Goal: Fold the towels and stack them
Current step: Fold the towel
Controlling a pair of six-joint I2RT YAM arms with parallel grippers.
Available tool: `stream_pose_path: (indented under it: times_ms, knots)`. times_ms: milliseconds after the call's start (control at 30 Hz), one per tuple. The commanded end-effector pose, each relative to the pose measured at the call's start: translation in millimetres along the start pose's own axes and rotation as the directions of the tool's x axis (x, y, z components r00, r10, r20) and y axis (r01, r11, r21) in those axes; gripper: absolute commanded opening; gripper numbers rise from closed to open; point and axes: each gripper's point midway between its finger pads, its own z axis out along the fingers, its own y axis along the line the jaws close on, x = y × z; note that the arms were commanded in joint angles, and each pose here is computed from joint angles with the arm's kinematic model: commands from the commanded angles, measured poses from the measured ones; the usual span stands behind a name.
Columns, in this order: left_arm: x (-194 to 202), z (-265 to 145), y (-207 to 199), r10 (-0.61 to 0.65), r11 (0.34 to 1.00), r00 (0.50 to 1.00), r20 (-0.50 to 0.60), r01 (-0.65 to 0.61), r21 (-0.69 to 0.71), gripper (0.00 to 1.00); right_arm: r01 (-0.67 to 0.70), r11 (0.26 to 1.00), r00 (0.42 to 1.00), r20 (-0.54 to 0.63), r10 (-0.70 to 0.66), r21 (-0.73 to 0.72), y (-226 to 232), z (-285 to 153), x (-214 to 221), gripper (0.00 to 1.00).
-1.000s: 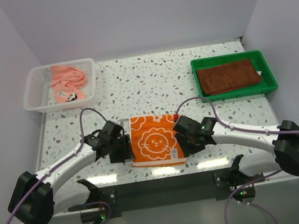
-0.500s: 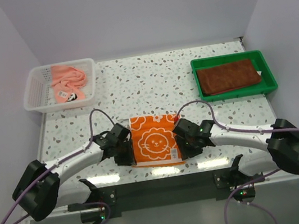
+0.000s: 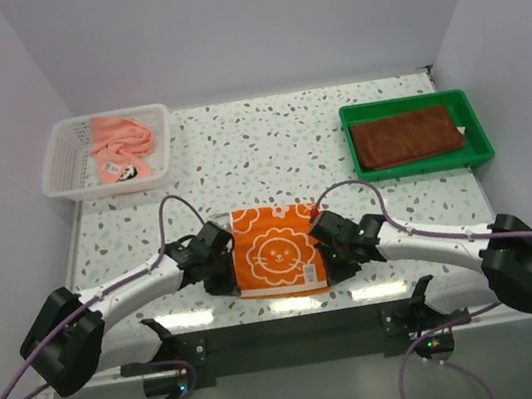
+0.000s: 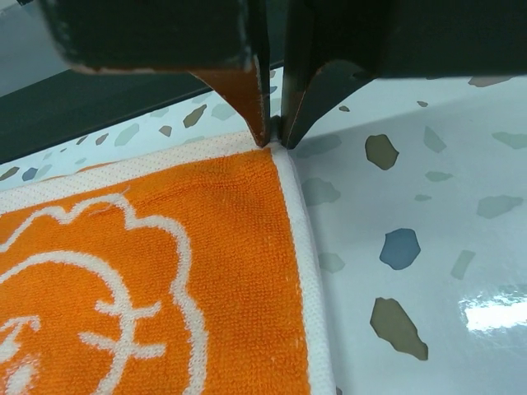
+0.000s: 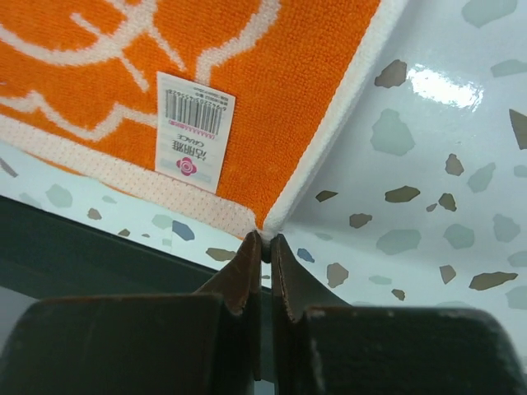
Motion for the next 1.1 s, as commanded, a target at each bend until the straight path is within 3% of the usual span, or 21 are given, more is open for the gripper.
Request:
stream_pose_path:
  times_ms: [0,700,1067]
  knots:
    - [1,-3,3,-0.008,1.0,1.0,0.018,0.009,-0.01,0.1,0.019,1.0,0.999,0.028,-0.019,-0.021,7,-15,-10,0.0]
    - [5,-11,6,-0.04,0.999,0.998,0.043,0.039,0.003,0.12,0.076,0.99,0.996,-0.035,-0.081,-0.123,19,-41,6,0.0]
    - [17,-4,17,-0.071,0.997,0.997,0.023,0.071,-0.011,0.11,0.084,0.985,0.96,-0.254,-0.121,-0.15,5,12,60,0.0]
